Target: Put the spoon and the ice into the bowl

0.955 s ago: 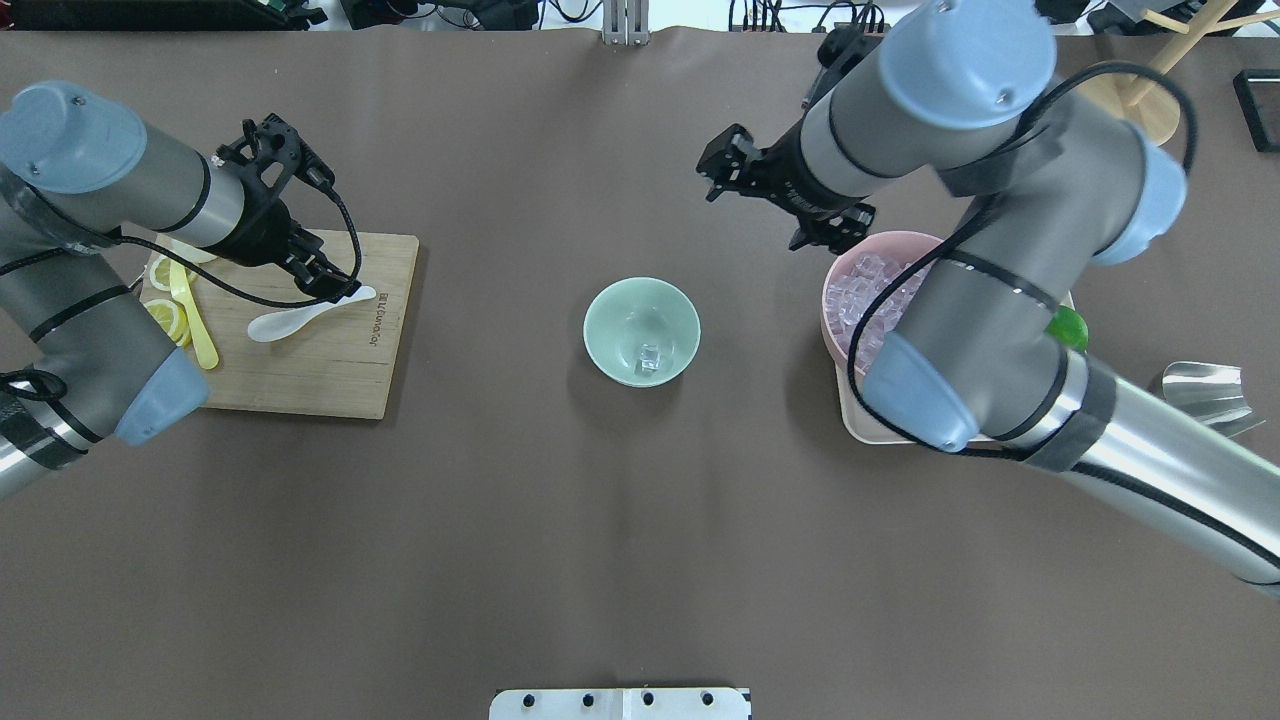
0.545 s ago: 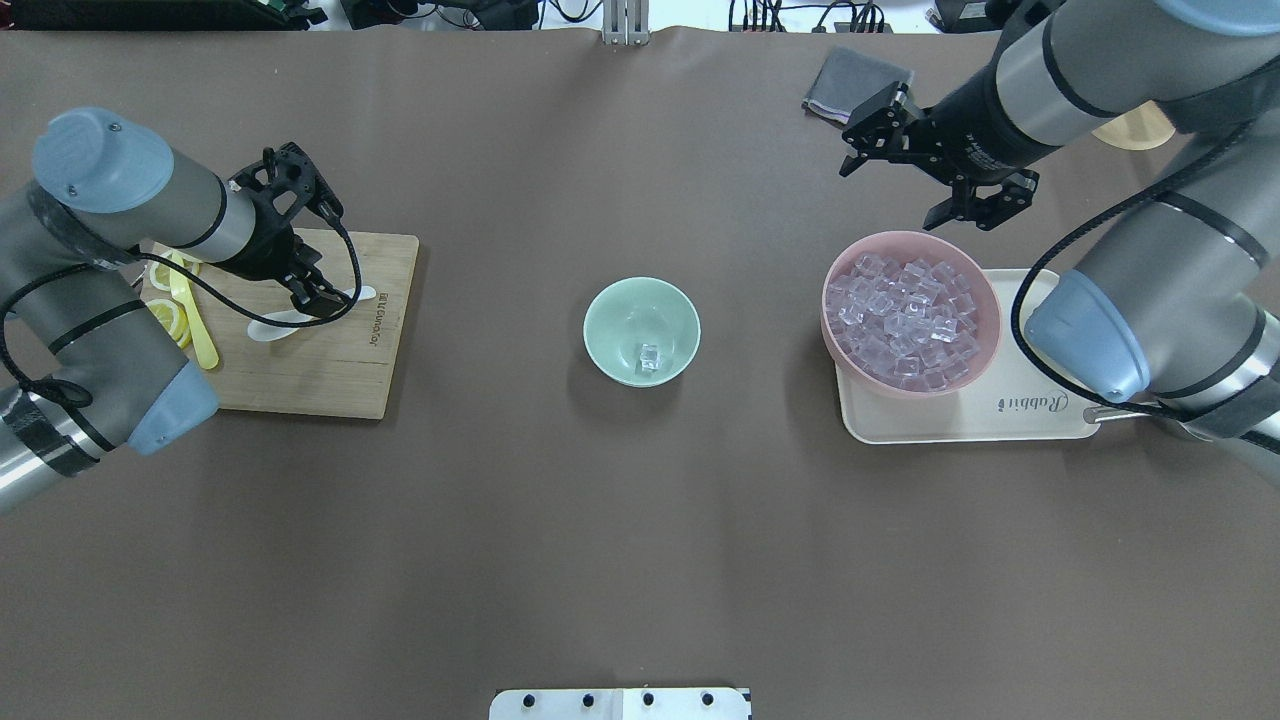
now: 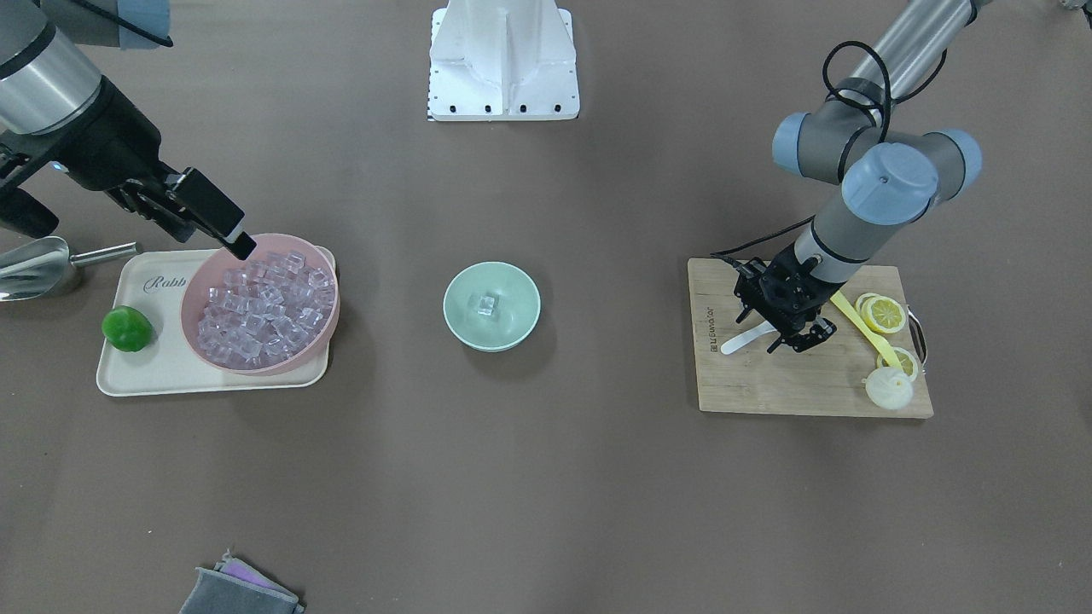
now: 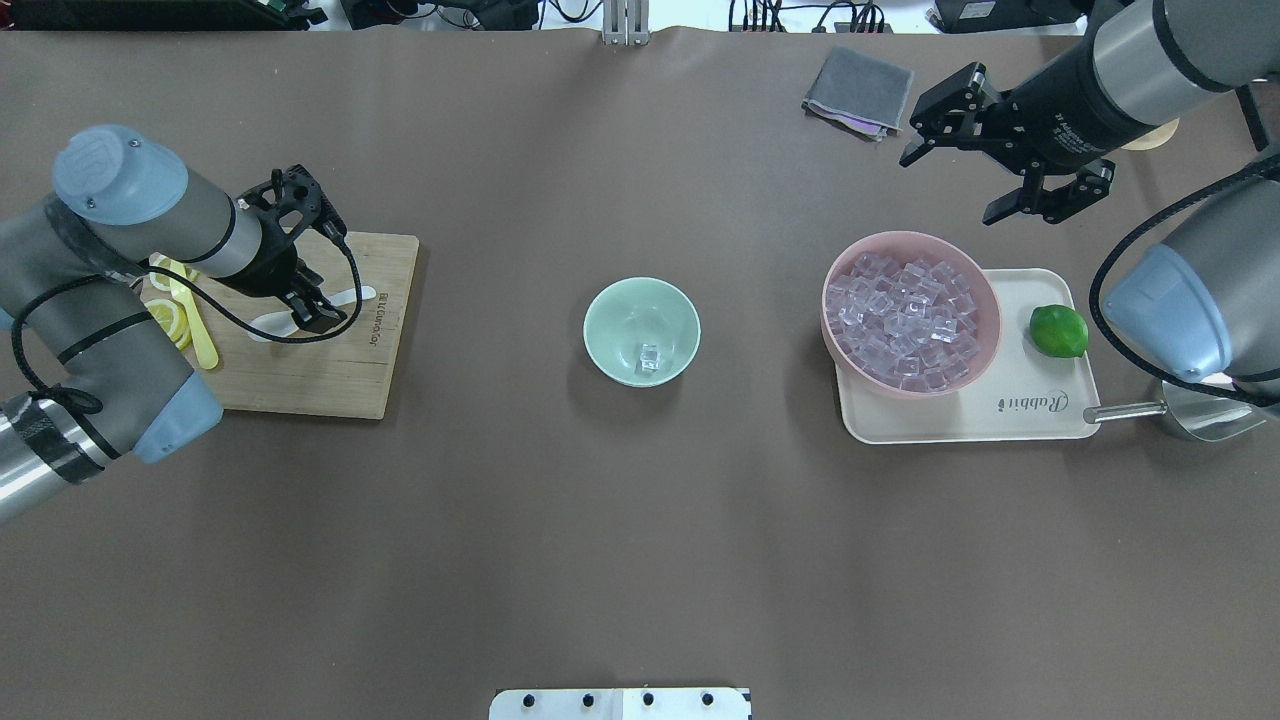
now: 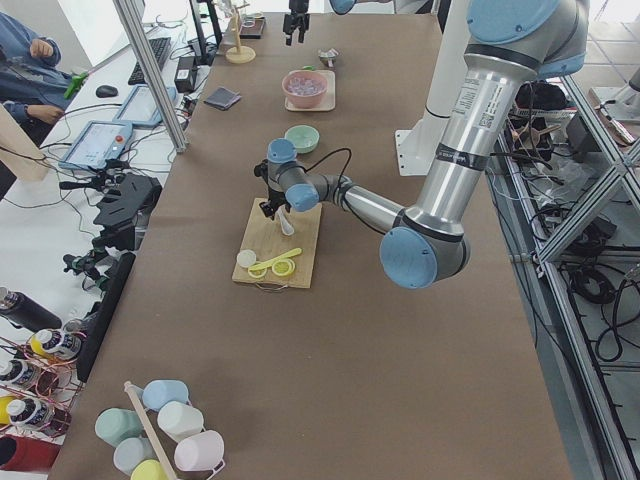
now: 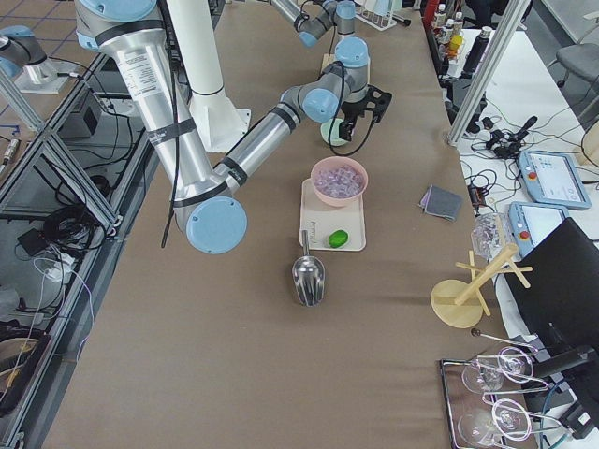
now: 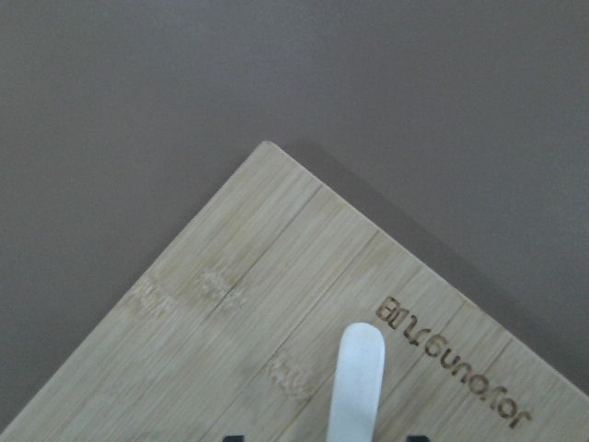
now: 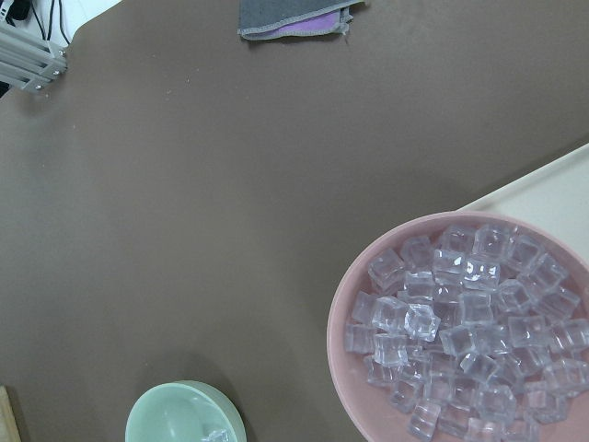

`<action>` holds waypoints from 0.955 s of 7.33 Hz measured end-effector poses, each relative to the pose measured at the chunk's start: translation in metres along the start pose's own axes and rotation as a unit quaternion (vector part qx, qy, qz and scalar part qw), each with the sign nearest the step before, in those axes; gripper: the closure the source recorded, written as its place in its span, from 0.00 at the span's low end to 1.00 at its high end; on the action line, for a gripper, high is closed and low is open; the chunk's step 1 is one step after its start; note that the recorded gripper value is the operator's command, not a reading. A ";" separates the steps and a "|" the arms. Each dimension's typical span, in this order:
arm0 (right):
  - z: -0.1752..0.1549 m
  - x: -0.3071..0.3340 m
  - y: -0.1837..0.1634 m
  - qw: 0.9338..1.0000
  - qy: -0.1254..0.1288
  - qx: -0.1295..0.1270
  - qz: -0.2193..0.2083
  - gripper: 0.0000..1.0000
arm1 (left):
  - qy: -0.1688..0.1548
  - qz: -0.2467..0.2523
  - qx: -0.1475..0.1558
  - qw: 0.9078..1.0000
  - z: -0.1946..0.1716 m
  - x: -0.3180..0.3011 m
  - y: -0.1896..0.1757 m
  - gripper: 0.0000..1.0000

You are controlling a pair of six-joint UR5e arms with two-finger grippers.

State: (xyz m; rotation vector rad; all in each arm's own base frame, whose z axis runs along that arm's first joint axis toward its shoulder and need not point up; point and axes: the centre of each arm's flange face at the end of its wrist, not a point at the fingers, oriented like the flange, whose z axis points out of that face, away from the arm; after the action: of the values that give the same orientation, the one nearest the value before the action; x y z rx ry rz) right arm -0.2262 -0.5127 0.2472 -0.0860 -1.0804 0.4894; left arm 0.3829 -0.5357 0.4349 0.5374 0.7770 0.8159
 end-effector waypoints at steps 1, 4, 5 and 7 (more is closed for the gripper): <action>-0.005 0.002 -0.003 1.000 -0.002 -0.002 0.000 0.00 | 0.002 -0.002 -0.003 1.000 0.002 0.000 0.003 1.00; -0.021 0.007 -0.013 1.000 -0.011 -0.009 0.001 0.00 | 0.010 -0.007 -0.011 1.000 0.000 0.005 -0.005 1.00; -0.026 0.012 -0.019 1.000 -0.012 -0.011 -0.005 0.00 | 0.021 -0.015 -0.015 1.000 -0.011 0.016 -0.023 1.00; -0.033 0.029 -0.034 1.000 -0.008 -0.011 -0.020 0.00 | 0.041 -0.081 0.002 0.996 -0.040 0.055 -0.088 1.00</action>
State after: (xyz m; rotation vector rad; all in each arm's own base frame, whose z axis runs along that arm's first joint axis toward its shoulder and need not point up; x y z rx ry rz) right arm -0.1755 -0.5247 0.2657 -0.0798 -1.1015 0.4420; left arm 0.4139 -0.5376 0.3280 0.4413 0.8855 0.6893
